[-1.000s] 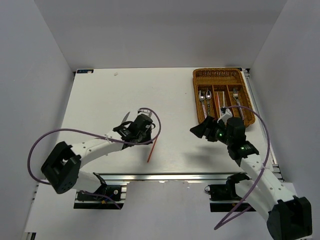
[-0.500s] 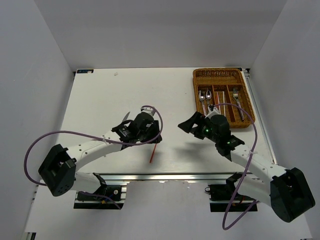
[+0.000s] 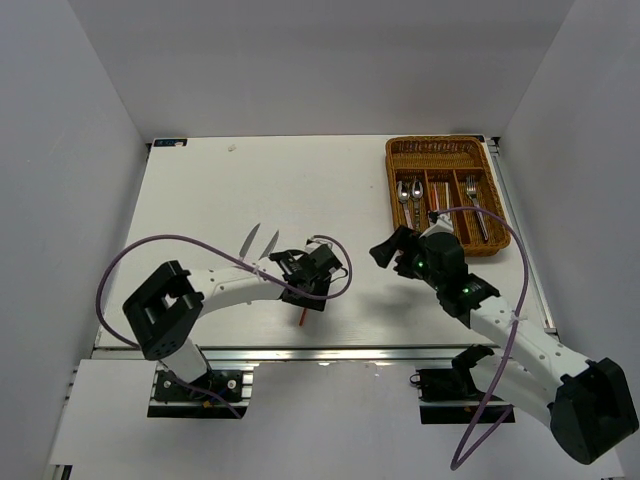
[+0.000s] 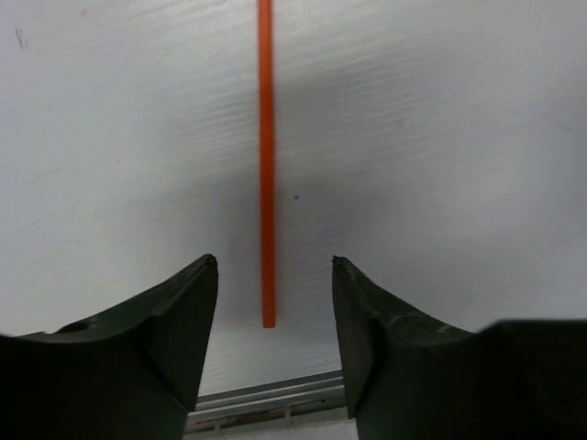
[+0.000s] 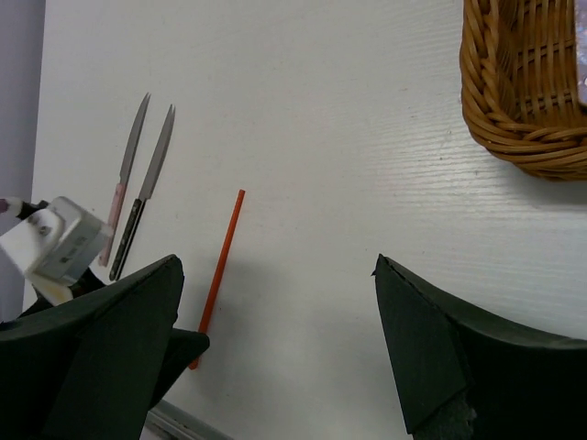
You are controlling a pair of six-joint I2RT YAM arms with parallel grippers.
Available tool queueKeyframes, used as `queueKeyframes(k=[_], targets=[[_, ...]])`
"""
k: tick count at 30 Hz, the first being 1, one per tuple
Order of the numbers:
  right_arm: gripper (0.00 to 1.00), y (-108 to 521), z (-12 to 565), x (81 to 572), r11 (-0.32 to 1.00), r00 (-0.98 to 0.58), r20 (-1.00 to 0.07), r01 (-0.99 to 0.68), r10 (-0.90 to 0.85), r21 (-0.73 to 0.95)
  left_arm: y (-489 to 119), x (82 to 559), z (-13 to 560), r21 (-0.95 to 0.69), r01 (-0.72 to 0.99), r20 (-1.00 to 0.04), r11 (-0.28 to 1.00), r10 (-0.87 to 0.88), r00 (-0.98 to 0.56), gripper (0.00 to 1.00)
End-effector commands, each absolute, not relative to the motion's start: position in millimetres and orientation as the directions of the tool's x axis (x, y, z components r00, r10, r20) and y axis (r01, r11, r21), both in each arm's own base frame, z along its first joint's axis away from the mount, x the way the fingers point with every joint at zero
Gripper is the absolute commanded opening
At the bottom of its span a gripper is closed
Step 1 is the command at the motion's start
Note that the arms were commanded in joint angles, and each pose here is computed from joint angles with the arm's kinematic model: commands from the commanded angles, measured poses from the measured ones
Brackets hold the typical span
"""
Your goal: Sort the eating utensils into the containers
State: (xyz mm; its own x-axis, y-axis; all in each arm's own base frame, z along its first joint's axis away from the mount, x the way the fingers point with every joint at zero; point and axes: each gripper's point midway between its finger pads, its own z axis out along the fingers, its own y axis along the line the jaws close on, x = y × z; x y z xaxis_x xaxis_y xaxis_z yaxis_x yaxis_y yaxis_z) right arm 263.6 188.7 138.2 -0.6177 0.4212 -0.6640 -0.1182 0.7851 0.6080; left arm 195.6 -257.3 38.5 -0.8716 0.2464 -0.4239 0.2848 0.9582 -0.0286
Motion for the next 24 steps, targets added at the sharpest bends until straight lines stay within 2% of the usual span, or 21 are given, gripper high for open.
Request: queueKeyframes(k=[1, 8, 9, 11, 12, 16, 20, 23, 24], targets=[[0.89, 182, 164, 268, 0.810, -0.558, -0.730, -0.165, 0.393, 0.562, -248, 200, 38, 0.044, 0.295, -0.416, 0.954, 0.286, -0.863, 0.60], [0.89, 187, 164, 263, 0.801, -0.572, -0.732, -0.202, 0.370, 0.563, -244, 193, 8, 0.087, 0.318, -0.339, 0.944, 0.328, -0.881, 0.42], [0.89, 187, 164, 263, 0.801, -0.573, -0.732, -0.203, 0.369, 0.563, -242, 188, 1, 0.079, 0.322, -0.323, 0.943, 0.330, -0.887, 0.35], [0.89, 188, 164, 262, 0.798, -0.577, -0.732, -0.214, 0.362, 0.563, -241, 181, -8, 0.063, 0.319, -0.302, 0.946, 0.323, -0.897, 0.28], [0.89, 188, 164, 261, 0.797, -0.576, -0.733, -0.215, 0.363, 0.564, -239, 174, -16, 0.047, 0.323, -0.280, 0.945, 0.323, -0.904, 0.18], [0.89, 194, 169, 259, 0.776, -0.576, -0.733, -0.250, 0.362, 0.579, -233, 164, -25, 0.024, 0.316, -0.262, 0.949, 0.311, -0.914, 0.00], [0.89, 199, 166, 259, 0.751, -0.594, -0.702, -0.232, 0.393, 0.618, -245, 174, -5, -0.028, 0.314, -0.336, 0.949, 0.287, -0.897, 0.00], [0.89, 201, 164, 258, 0.720, -0.600, -0.664, -0.201, 0.446, 0.665, -261, 192, 33, -0.101, 0.303, -0.463, 0.948, 0.224, -0.857, 0.00], [0.89, 201, 158, 255, 0.691, -0.614, -0.619, -0.160, 0.489, 0.705, -269, 197, 43, -0.138, 0.303, -0.504, 0.943, 0.196, -0.841, 0.00]])
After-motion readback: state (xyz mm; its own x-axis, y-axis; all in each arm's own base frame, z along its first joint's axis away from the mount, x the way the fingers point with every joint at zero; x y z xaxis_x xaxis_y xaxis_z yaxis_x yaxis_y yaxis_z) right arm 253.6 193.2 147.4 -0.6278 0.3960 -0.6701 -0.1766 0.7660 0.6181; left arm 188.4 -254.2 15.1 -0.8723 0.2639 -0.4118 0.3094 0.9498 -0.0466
